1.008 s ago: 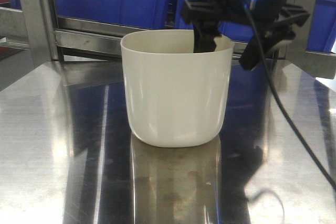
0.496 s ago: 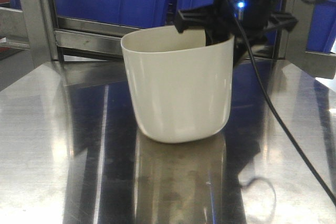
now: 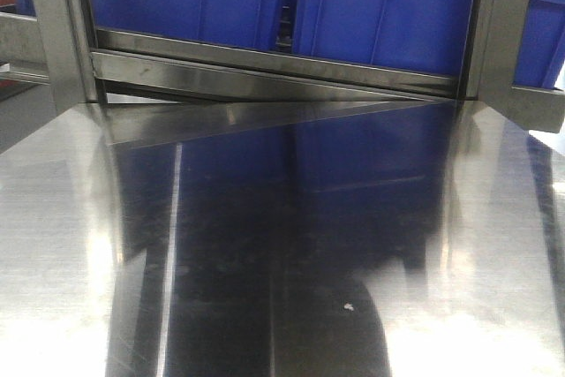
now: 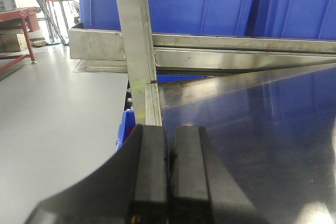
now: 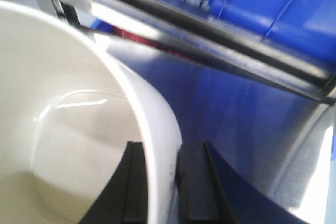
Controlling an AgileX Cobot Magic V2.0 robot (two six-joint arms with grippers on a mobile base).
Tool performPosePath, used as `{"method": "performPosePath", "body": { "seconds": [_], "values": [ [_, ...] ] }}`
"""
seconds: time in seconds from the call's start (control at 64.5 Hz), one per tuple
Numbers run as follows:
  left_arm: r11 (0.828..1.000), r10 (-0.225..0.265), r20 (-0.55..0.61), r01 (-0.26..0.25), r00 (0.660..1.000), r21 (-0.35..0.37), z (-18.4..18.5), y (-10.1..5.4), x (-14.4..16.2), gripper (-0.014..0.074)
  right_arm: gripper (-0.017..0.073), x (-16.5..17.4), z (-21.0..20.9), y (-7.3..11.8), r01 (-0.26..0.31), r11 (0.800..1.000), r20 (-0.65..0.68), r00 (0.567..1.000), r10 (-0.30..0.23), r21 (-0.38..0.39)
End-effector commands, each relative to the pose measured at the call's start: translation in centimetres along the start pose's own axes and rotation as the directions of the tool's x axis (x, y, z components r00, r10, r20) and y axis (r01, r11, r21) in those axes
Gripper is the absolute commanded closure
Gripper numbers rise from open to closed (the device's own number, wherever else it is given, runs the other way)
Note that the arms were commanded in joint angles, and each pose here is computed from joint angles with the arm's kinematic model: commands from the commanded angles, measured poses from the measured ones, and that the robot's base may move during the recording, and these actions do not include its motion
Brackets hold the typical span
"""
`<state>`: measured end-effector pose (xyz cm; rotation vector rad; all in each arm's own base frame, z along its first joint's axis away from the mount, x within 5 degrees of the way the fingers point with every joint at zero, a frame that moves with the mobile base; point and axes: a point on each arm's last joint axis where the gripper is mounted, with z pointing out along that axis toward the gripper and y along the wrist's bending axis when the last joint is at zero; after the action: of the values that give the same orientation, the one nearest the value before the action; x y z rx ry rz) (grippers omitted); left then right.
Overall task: Move white bin to right shelf second layer
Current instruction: 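Lift the white bin off the table with the right gripper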
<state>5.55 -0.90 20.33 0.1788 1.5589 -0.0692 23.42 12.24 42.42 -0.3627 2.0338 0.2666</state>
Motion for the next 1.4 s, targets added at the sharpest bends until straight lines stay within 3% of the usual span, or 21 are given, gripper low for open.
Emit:
{"method": "performPosePath", "body": {
  "seconds": [0.0, 0.248, 0.605, 0.775, 1.38],
  "values": [
    [1.0, 0.0, 0.062, 0.001, 0.998, -0.006, 0.0, 0.0, 0.4, 0.0509, 0.0489, -0.6, -3.7, -0.8, 0.01, 1.0, 0.165, 0.986, -0.011, 0.005],
    [1.0, 0.0, 0.062, 0.001, 0.998, -0.006, 0.0, 0.0, 0.4, 0.0509, 0.0489, 6.5, -6.1, -3.6, -0.101, 0.991, 0.153, 0.984, 0.087, 0.085],
    [1.0, 0.0, 0.062, 0.001, 0.998, -0.006, 0.0, 0.0, 0.4, 0.0509, 0.0489, 12.9, -9.9, -5.8, -0.191, 0.956, 0.221, 0.965, 0.141, 0.221],
    [1.0, 0.0, 0.062, 0.001, 0.998, -0.006, 0.0, 0.0, 0.4, 0.0509, 0.0489, 13.6, -10.9, -6.1, -0.214, 0.942, 0.256, 0.955, 0.147, 0.257],
    [1.0, 0.0, 0.062, 0.001, 0.998, -0.006, 0.0, 0.0, 0.4, 0.0509, 0.0489, 13.4, -11.0, -6.1, -0.215, 0.944, 0.272, 0.952, 0.144, 0.252]
  ]
}}
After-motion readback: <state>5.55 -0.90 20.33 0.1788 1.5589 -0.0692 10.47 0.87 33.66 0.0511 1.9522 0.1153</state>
